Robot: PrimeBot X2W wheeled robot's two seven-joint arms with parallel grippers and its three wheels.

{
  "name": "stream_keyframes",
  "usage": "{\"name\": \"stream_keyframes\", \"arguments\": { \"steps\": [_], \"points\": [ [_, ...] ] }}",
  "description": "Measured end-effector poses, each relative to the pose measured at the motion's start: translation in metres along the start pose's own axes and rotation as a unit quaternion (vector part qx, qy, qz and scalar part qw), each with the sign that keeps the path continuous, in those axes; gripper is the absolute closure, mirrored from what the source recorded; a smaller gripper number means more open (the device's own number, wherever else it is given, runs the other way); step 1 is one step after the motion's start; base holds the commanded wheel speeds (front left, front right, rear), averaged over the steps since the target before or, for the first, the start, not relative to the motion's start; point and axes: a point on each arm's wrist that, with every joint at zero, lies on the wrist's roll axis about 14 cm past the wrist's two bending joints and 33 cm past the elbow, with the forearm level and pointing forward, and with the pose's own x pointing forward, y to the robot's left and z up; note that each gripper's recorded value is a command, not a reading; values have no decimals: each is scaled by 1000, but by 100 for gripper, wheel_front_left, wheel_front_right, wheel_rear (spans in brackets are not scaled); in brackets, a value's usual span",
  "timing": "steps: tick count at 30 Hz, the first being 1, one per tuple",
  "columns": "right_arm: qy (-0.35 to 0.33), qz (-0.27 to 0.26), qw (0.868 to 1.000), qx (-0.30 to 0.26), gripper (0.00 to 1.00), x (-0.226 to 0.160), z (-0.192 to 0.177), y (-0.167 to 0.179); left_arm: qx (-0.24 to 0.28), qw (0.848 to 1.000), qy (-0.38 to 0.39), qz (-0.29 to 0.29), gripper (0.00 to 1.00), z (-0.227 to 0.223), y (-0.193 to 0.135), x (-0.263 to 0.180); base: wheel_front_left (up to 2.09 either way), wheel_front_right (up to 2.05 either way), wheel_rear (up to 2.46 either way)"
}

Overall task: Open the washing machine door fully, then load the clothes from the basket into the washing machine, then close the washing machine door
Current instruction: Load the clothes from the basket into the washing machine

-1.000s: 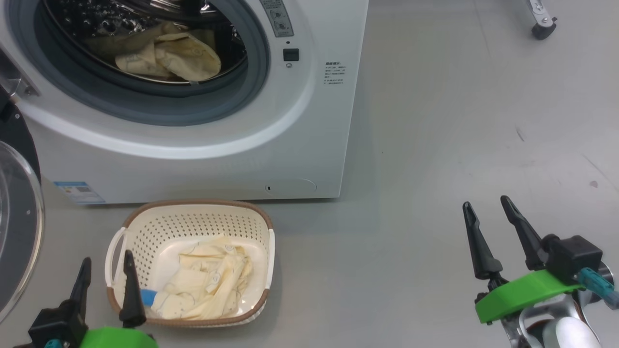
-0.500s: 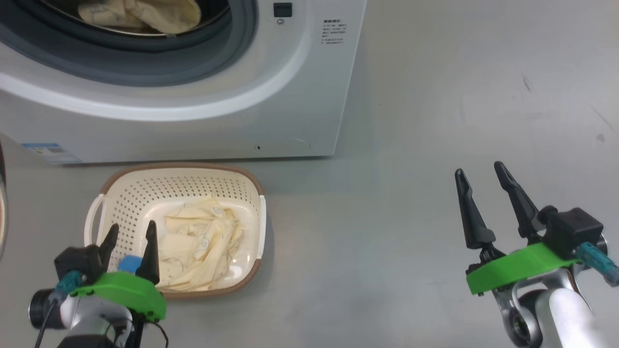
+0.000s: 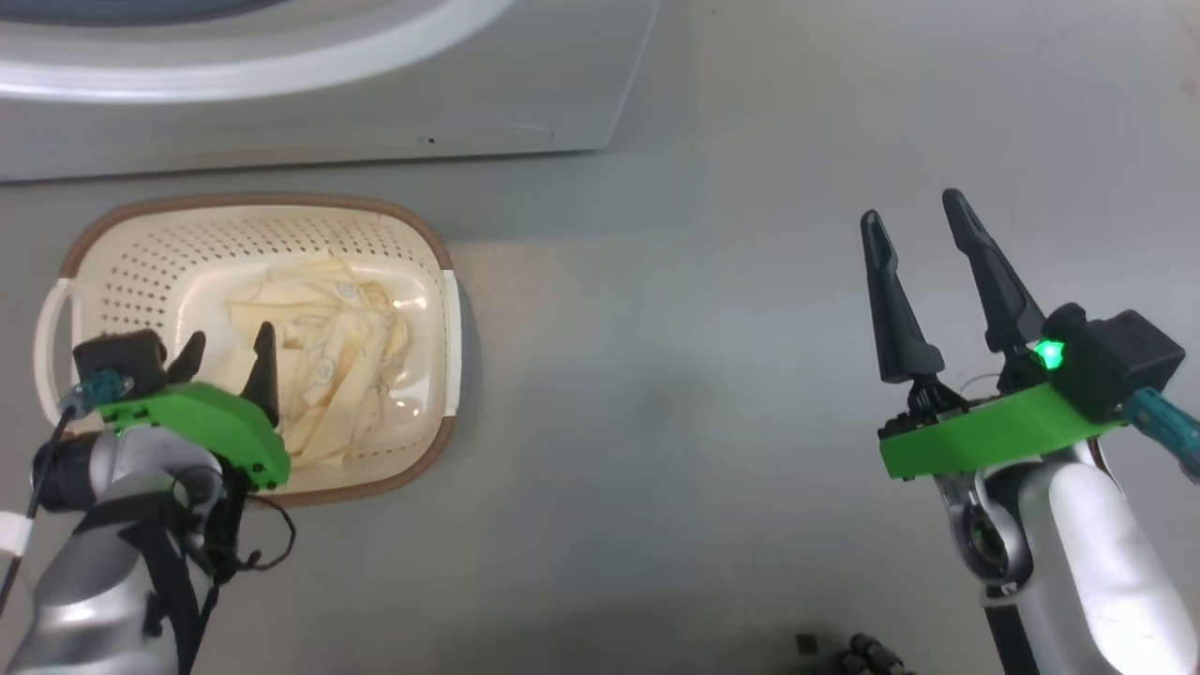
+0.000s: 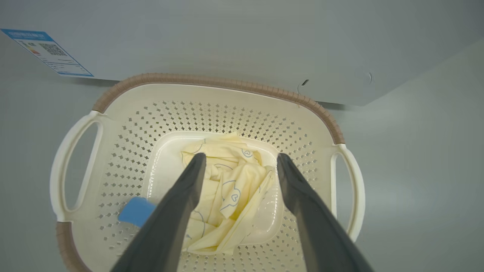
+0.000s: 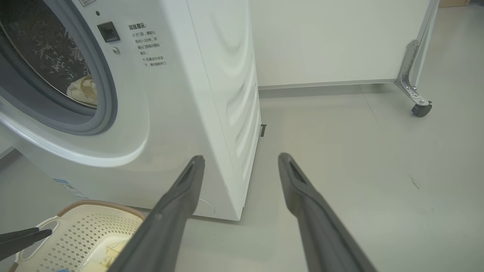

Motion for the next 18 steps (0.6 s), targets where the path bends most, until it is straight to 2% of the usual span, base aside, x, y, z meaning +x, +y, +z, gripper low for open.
{"name": "stream_keyframes", "arguments": {
  "steps": [9,18],
  "points": [
    [29,-12,999,5,0,21,-41,-17,-35,994,105,-7,0,-58,3,54,0,0,0],
    [70,-23,997,11,0,25,-80,-30,-64,975,212,-9,0,-128,13,77,0,0,0]
  ]
}}
